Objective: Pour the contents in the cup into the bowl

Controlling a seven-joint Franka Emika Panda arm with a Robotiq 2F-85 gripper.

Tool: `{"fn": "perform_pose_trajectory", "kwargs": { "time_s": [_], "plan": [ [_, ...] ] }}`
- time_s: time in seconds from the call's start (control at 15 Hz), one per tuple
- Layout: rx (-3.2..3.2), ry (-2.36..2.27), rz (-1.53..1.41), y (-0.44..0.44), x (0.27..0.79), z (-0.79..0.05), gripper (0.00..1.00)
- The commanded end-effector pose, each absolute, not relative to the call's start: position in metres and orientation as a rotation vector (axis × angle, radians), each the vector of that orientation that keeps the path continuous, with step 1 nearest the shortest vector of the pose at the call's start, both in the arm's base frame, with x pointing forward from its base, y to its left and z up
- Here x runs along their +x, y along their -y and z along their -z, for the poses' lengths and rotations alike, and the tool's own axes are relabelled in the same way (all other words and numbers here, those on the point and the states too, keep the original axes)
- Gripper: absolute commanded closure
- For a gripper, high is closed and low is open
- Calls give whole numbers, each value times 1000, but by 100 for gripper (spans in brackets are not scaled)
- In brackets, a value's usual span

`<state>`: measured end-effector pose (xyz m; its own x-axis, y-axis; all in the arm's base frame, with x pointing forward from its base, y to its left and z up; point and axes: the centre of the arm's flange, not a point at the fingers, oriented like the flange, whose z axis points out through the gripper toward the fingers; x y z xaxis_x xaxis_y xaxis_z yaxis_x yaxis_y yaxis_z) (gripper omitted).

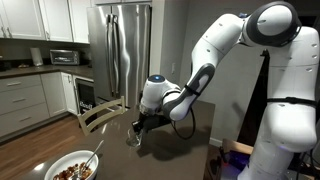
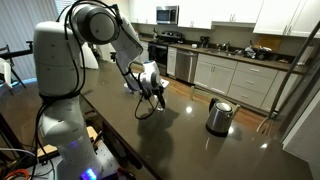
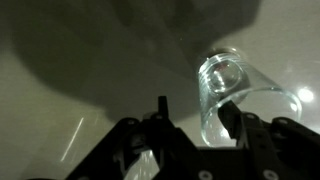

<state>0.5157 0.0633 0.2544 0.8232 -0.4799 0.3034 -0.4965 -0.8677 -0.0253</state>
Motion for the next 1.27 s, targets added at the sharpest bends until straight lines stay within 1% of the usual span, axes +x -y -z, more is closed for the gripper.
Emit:
{"fn": "perform_pose_trajectory", "kwargs": {
  "time_s": [0.0,0.07,0.13,0.27,0.47,0.8,0.87,1.0,1.07,1.2],
  "plan": [
    [2885,708,-401,-60,521,-287,15],
    [2864,682,-396,-62,522,-295,8],
    [2845,659,-391,-64,524,-303,4],
    [2816,592,-392,-72,526,-323,0],
    [2801,431,-405,-91,527,-351,0],
    [2819,-2,-435,-124,516,-389,0],
    [2814,-85,-440,-127,514,-394,2],
    [2778,-246,-458,-129,508,-404,0],
    [2802,-113,-468,-133,519,-388,1],
    [2788,-187,-476,-134,517,-396,0]
  ]
}}
